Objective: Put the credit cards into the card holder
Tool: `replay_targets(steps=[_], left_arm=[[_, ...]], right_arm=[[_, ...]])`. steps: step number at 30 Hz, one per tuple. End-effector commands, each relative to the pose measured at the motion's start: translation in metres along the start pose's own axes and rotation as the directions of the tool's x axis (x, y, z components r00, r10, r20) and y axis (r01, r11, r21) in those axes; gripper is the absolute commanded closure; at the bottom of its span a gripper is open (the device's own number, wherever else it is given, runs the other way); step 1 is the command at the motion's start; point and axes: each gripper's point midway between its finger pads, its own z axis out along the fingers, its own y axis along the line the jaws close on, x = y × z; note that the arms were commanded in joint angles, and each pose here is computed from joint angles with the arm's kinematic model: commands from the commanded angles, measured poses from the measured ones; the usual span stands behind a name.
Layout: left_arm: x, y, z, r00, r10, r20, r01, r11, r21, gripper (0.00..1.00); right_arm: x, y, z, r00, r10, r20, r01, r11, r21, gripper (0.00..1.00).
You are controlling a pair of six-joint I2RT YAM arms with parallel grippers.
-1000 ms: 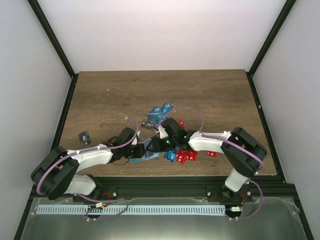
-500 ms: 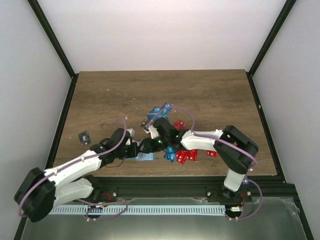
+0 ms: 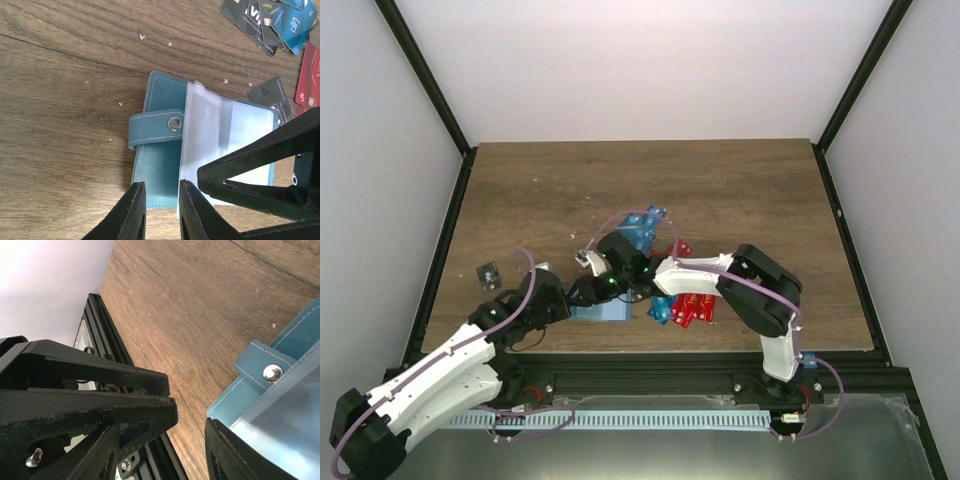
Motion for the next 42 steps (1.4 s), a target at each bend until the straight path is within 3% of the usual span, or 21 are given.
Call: replay_targets(steps=[1,6,11,16,21,27,34,42], left_arm=[[-0.022,-0.039,-0.015,0.997,-0.014,0.070,0.002,0.985,0.172,0.78],[-0.022,-0.072,-0.024,0.996,0.063,0.056,-0.078,0.947,0.310,0.78],[-0.017,-0.103,-0.022,0.990,0.139,0.024,-0.137,0.903,0.408,0.78],[-0.005,-0.131,-0.008,0.970,0.241,-0.006,-0.213,0.866,0.452,0.72],[0.008,-0.168,0.012,0.929,0.368,-0.031,-0.312,0.826,0.469,0.62],[0.034,-0.204,0.051,0.859,0.499,-0.112,-0.382,0.772,0.509,0.52],[0.061,-0.235,0.089,0.752,0.644,-0.145,-0.498,0.698,0.515,0.38],[0.066,-0.245,0.145,0.670,0.724,-0.164,-0.602,0.660,0.449,0.32]], right_arm=[[0.003,-0.004,-0.002,1.000,-0.007,-0.002,0.007,0.998,0.066,0.52],[0.008,-0.007,-0.035,0.998,-0.026,0.049,0.017,0.984,0.176,0.50],[0.030,-0.040,-0.081,0.992,0.027,0.124,-0.073,0.922,0.380,0.48],[0.059,-0.084,-0.135,0.965,0.111,0.239,-0.232,0.789,0.569,0.43],[0.071,-0.122,-0.191,0.912,0.198,0.358,-0.402,0.596,0.695,0.36],[0.101,-0.143,-0.227,0.838,0.289,0.463,-0.546,0.466,0.697,0.33],[0.128,-0.147,-0.254,0.751,0.354,0.557,-0.660,0.401,0.635,0.31],[0.158,-0.149,-0.279,0.672,0.372,0.640,-0.740,0.344,0.578,0.31]])
